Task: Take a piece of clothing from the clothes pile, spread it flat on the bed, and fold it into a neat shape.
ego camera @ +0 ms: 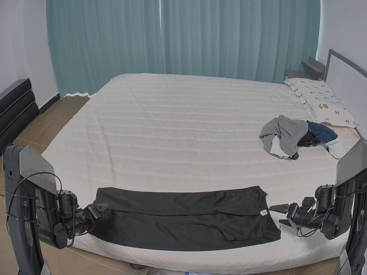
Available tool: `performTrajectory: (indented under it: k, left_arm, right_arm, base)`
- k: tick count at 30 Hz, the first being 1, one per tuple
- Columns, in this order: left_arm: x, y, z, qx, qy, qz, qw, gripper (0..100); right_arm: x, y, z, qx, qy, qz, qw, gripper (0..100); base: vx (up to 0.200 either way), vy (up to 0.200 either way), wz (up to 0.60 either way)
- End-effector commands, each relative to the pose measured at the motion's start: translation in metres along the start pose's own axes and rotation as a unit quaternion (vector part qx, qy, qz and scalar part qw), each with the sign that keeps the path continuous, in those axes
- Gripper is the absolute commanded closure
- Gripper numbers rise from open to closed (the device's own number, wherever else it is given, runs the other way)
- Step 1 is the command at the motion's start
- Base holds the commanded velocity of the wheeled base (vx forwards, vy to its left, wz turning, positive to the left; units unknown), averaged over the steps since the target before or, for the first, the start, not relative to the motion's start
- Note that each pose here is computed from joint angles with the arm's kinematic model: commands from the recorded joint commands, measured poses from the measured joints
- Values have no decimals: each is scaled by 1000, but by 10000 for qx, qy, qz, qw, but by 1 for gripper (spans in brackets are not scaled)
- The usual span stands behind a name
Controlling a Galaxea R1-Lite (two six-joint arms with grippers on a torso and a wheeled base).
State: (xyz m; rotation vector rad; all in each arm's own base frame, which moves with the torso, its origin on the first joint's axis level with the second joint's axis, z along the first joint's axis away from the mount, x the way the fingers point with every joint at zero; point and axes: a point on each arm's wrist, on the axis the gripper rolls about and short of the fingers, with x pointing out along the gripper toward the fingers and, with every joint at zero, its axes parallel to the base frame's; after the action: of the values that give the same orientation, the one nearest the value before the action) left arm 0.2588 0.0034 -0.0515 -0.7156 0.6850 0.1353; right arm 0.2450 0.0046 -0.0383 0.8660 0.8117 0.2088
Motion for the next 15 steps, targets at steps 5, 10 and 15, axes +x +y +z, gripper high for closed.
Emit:
performTrajectory:
  k: [5,10,15]
  left_arm:
    - [7,1,1,16,-195,103,9998,0]
    - [6,5,2,-33,-329,355,9988,100]
    - [2,12,-2,-66,-363,660,9971,100]
  right_arm:
    - [0,1,1,-36,-54,47,10000,0]
    - [0,0,1,-28,-44,38,10000,0]
    - [-1,1,1,-32,-49,43,10000,0]
  base:
    - [0,0,0]
    - [0,0,0]
    - [0,0,0]
